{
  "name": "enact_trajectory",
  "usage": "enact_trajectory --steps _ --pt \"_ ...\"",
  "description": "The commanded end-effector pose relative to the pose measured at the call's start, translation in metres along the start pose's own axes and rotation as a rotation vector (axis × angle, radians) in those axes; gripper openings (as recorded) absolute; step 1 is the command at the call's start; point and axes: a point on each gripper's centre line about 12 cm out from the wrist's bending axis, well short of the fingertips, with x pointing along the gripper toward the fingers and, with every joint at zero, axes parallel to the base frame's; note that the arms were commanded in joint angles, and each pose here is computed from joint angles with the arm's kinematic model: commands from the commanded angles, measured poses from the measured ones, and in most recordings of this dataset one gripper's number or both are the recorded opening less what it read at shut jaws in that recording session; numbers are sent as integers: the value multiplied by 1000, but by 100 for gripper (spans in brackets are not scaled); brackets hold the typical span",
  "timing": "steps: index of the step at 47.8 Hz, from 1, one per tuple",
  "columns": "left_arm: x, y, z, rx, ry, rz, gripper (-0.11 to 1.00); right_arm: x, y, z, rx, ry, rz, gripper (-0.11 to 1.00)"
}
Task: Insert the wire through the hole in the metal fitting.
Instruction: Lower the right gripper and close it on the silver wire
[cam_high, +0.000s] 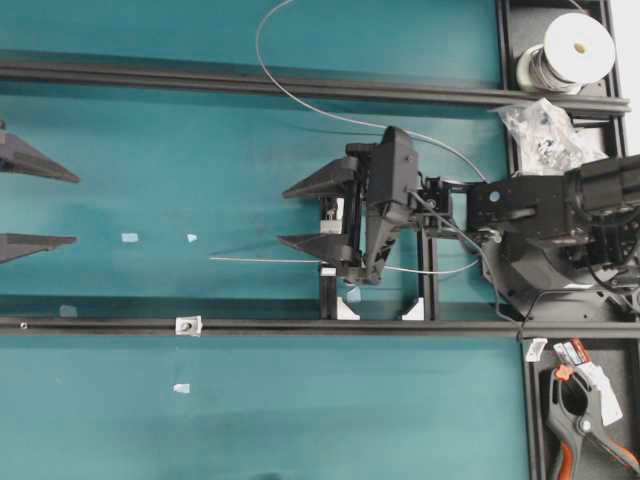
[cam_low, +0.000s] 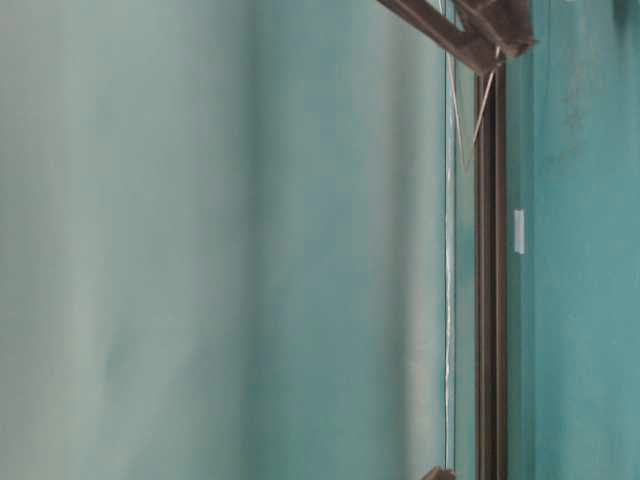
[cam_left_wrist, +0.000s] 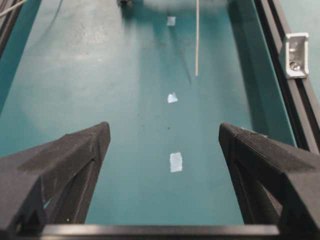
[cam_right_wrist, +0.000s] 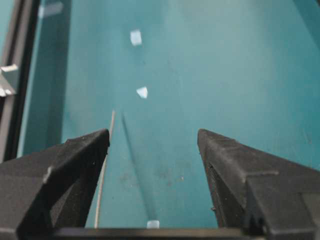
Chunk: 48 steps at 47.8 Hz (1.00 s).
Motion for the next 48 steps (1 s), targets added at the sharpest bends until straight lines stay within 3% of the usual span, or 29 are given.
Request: enact_trajectory --steps 1,15,26,40,48 --pt "2 0 6 -2 -38 1 82 5 3 8 7 -25 5 77" --pt "9 -1 -4 -24 -8 1 82 15 17 9 -6 -18 41 77" --pt "13 -1 -7 -24 -5 1 82 25 24 2 26 12 55 77" --pt "12 -1 -8 -24 -6 1 82 34 32 -4 22 36 69 77" --pt "12 -1 -8 -24 -5 1 82 40 32 -7 20 48 67 71"
